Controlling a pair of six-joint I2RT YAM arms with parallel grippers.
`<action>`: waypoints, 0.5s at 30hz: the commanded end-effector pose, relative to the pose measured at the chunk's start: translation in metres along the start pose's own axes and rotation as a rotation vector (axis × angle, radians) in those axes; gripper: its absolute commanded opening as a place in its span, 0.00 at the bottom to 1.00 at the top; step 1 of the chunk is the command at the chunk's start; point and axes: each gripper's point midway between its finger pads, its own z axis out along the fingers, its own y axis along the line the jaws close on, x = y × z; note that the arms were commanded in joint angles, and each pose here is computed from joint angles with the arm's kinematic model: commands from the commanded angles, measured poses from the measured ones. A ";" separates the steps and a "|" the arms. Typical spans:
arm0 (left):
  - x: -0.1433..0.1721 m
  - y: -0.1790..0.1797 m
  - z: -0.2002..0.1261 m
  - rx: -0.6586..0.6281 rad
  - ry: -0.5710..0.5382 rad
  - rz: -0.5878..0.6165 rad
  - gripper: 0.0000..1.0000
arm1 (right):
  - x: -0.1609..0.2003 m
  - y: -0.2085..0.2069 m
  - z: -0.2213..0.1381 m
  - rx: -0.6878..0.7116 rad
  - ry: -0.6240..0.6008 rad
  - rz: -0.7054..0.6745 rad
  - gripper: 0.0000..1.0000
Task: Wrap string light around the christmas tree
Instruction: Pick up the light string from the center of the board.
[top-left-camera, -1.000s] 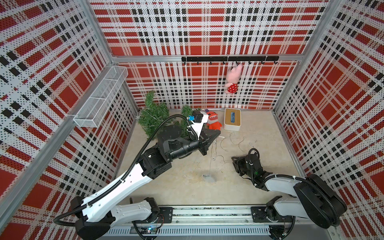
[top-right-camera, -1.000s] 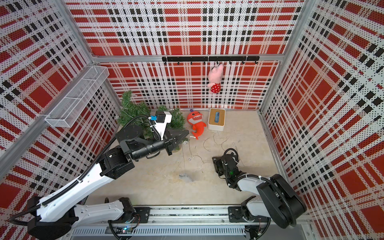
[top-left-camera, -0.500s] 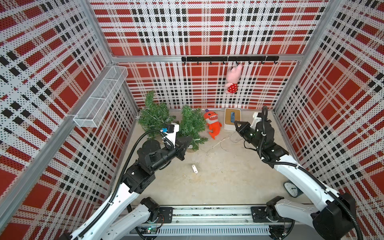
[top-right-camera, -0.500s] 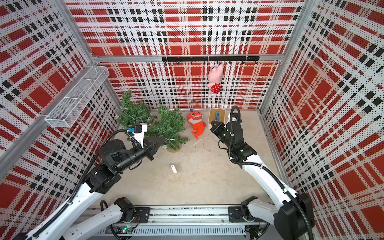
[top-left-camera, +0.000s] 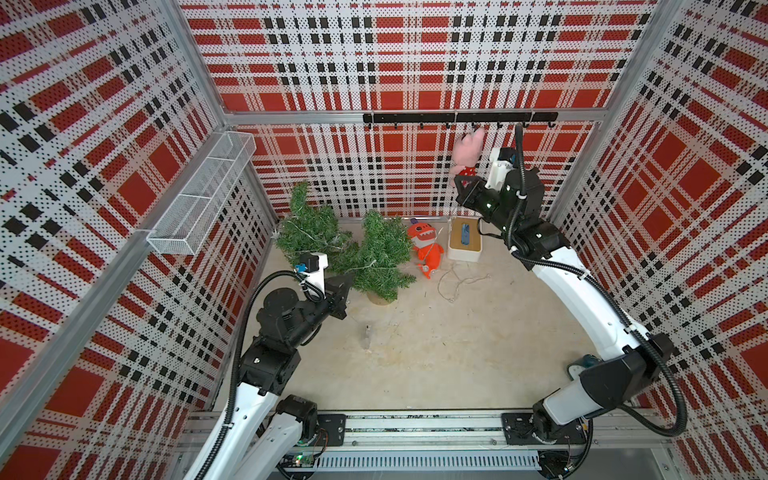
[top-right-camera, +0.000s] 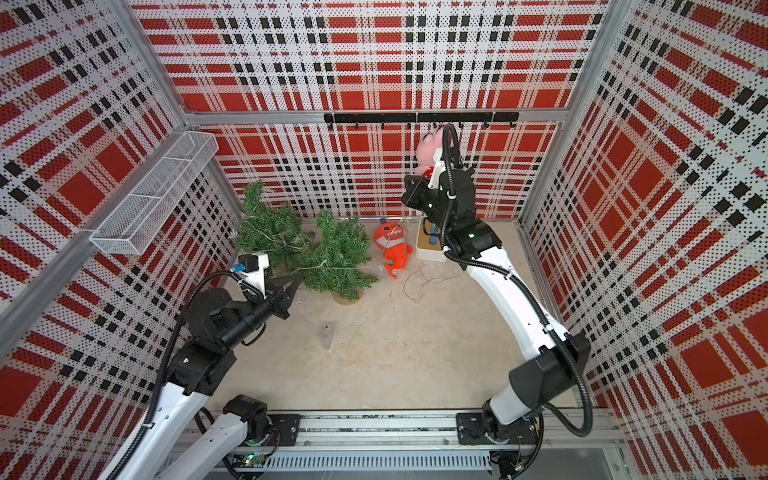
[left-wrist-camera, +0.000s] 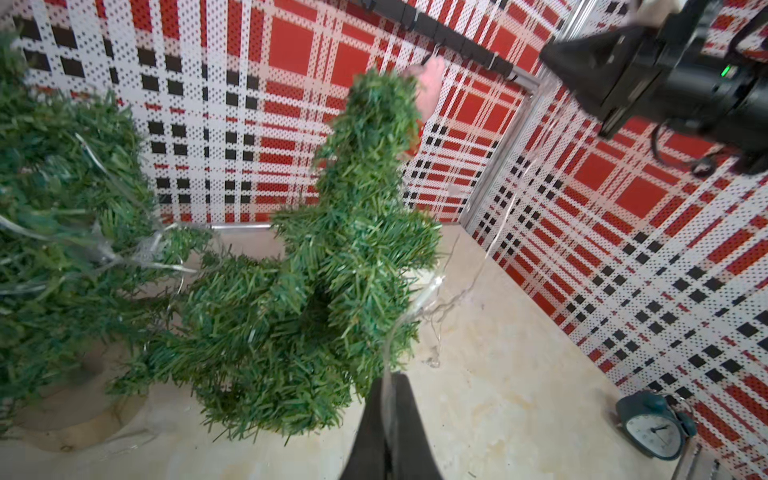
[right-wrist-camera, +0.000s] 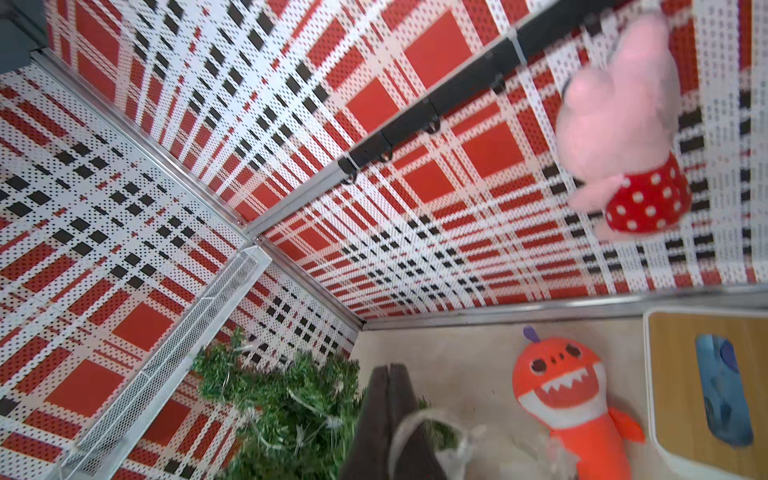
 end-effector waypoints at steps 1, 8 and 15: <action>-0.011 -0.001 0.003 0.026 -0.067 0.058 0.00 | -0.031 0.008 0.007 0.022 -0.056 -0.114 0.00; -0.008 -0.005 0.027 0.107 -0.085 0.092 0.10 | -0.078 0.006 0.044 0.034 -0.171 -0.191 0.00; -0.014 0.031 0.058 -0.048 -0.072 0.078 0.61 | -0.093 0.026 0.078 -0.116 -0.295 -0.210 0.00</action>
